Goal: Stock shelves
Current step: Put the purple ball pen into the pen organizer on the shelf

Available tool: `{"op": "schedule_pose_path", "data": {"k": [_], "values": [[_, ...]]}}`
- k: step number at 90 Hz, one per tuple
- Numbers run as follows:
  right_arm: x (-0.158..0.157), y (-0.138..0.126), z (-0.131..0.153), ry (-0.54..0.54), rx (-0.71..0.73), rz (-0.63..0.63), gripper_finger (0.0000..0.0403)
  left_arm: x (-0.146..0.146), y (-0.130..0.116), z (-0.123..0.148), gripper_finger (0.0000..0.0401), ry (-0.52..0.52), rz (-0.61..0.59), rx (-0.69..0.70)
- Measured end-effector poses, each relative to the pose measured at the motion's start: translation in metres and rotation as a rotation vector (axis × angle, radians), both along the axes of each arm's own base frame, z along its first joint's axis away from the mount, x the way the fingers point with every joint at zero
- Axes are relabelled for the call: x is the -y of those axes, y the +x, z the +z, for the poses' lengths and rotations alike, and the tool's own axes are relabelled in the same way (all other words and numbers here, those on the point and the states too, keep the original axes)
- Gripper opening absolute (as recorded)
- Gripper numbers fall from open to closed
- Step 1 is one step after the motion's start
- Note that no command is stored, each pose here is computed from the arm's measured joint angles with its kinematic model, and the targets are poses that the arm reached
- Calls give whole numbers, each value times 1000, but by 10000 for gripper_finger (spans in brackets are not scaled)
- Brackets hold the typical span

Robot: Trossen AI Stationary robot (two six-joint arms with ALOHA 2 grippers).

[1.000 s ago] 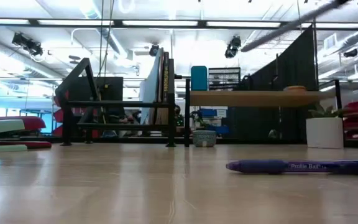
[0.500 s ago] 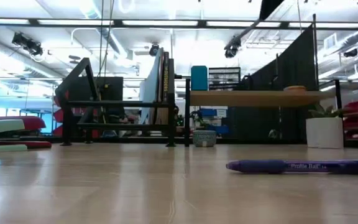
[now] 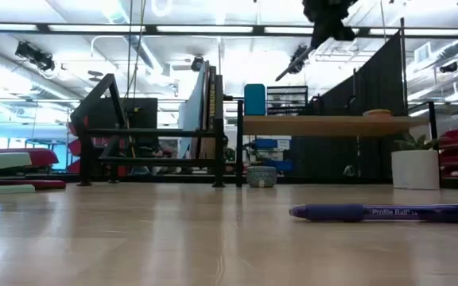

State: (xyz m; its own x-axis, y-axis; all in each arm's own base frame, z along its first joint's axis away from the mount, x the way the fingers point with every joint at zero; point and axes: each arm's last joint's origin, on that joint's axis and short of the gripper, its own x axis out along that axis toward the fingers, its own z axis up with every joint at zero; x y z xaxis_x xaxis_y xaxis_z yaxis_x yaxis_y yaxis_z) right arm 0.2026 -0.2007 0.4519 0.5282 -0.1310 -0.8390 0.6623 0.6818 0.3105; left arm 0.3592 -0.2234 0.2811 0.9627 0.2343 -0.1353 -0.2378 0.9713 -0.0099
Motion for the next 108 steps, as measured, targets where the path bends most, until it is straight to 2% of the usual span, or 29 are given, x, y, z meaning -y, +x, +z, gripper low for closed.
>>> {"op": "schedule_pose_path", "data": {"k": [23,38,49,57,65,74,81,88,95,101,108], "values": [[13,-14,2,201,172,-41,0,1,0,2,172,-11,-5,19],[-16,-26,22,179,251,22,0,-1,-3,17,172,50,-11,67],[-56,-33,42,136,303,118,0,-11,-14,57,172,215,90,93],[-89,-39,51,124,318,170,0,-24,-22,84,172,413,212,43],[-120,-42,51,120,289,225,0,-45,-21,107,172,626,272,-32],[-145,-40,41,104,209,254,0,-71,-10,119,174,738,319,-81],[-158,-36,30,82,142,272,0,-94,1,116,180,800,332,-166],[-167,-26,18,87,101,317,0,-119,11,106,193,768,304,-217],[-169,-12,5,84,93,362,0,-140,19,96,210,678,250,-229],[-168,-2,-7,97,85,389,0,-152,26,90,227,616,230,-227],[-165,8,-22,122,54,425,0,-161,30,86,244,594,234,-239]]}}
